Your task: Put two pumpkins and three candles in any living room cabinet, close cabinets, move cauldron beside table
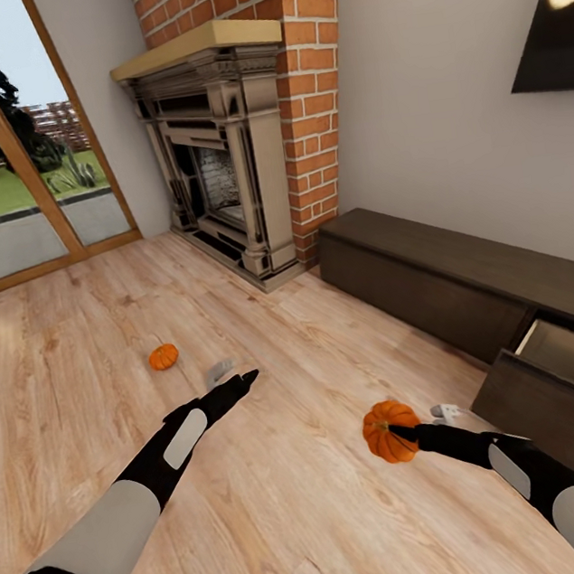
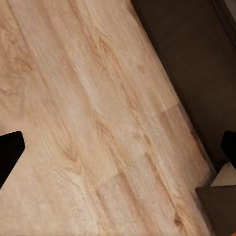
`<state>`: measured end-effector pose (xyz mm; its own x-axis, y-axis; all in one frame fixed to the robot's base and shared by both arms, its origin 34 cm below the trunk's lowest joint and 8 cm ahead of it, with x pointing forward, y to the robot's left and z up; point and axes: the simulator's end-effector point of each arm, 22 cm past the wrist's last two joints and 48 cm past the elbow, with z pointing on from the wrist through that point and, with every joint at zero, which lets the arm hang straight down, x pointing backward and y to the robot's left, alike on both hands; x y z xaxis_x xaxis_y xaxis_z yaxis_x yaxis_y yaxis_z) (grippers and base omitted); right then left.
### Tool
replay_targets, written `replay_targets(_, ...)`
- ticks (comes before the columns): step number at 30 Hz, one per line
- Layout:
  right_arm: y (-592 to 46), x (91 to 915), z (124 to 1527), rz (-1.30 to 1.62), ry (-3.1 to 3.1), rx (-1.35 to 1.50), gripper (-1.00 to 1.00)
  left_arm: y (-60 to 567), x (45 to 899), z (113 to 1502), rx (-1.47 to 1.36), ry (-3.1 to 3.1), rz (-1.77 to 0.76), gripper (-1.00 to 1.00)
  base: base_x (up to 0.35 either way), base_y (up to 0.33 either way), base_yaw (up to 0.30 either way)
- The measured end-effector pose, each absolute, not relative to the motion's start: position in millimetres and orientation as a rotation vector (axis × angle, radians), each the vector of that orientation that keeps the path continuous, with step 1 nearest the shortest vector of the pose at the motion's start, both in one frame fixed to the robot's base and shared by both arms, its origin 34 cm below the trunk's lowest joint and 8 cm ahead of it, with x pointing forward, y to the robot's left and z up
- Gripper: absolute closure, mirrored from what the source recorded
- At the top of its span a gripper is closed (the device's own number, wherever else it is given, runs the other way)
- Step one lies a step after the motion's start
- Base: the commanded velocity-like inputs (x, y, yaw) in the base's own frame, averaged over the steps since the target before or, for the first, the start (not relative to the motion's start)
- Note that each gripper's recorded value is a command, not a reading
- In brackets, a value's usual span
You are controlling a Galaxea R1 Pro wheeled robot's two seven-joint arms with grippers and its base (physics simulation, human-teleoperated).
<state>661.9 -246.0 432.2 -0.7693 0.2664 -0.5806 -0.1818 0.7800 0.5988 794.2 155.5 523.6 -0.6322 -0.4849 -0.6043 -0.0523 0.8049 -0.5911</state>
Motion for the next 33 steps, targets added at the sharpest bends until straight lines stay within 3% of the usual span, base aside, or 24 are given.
replay_targets(15,-243.9,660.3,430.1,0.855,2.303,0.044,1.00,155.6,794.0,523.2,-0.394,2.182,-0.684,-1.00,0.000,0.000,0.217)
replay_targets(21,-244.0,659.8,429.7,0.855,2.304,0.044,1.00,155.7,794.1,523.4,-0.394,2.181,-0.684,-1.00,0.000,0.000,0.075)
replay_targets(33,-241.3,658.4,424.5,0.843,2.316,0.047,1.00,155.5,793.6,520.6,-0.395,2.186,-0.684,-1.00,0.000,0.000,0.266)
